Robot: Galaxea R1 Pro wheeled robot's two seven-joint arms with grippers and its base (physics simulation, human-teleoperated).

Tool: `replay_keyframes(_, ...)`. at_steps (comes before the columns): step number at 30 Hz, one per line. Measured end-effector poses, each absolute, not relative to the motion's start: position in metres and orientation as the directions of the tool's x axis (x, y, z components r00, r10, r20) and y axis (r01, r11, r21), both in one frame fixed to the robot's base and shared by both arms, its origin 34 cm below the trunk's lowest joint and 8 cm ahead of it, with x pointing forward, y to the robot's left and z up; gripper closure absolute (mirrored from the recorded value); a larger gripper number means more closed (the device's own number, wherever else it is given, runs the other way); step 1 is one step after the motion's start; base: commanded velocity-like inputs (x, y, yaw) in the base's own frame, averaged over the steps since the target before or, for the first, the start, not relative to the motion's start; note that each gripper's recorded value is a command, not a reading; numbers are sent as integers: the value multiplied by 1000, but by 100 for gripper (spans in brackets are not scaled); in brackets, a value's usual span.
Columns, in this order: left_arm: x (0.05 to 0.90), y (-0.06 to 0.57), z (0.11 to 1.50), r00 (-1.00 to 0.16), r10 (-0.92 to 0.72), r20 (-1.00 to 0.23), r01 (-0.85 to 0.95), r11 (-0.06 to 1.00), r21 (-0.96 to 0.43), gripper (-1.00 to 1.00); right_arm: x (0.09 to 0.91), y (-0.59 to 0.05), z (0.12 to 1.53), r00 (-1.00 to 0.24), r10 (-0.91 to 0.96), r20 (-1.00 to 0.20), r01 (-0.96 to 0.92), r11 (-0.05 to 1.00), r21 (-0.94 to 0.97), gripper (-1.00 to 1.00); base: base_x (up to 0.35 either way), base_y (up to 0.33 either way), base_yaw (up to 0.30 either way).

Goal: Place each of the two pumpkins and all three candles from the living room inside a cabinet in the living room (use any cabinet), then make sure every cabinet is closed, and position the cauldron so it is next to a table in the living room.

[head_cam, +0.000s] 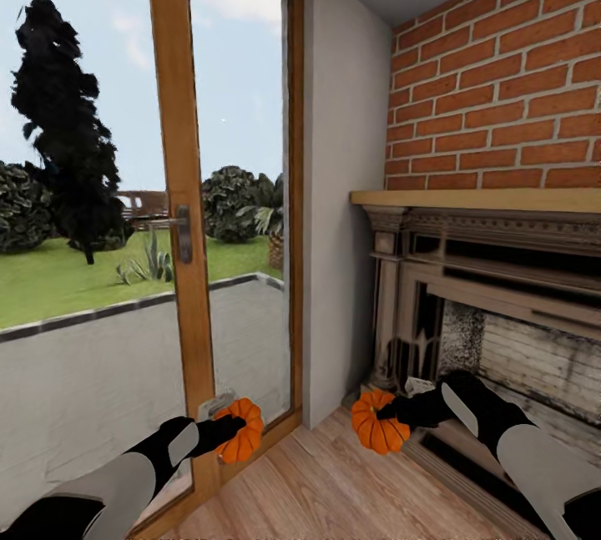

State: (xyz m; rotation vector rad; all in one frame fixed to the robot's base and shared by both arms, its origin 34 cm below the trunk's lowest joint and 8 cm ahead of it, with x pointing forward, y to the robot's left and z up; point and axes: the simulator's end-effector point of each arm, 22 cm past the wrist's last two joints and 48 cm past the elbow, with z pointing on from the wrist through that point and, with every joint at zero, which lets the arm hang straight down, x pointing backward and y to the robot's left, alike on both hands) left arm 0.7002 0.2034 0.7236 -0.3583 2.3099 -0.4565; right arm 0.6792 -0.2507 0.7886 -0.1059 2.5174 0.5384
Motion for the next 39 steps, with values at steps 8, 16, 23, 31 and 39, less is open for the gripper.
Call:
replay_keyframes(8,697,202,715,-696,-383,-608,-126,898,-422,100,679,-253,783,-847,37,-531,-178,920,348,100,-268,0,-84)
replay_keyframes(16,696,202,709,-702,-384,-600,-131,897,-421,100,681,-260,774,-852,39,-522,-154,934,322,100,-127,0,-151)
replay_keyframes(23,696,202,712,-708,-385,-592,-137,897,-420,100,681,-261,777,-858,39,-513,-150,935,322,100,-1,0,-159)
replay_keyframes(31,696,202,719,-715,-385,-583,-143,897,-418,100,682,-261,785,-864,39,-502,-146,935,323,100,0,0,-131)
replay_keyframes(39,696,202,726,-723,-385,-574,-148,897,-416,100,683,-261,792,-871,39,-490,-141,935,325,100,0,0,-71)
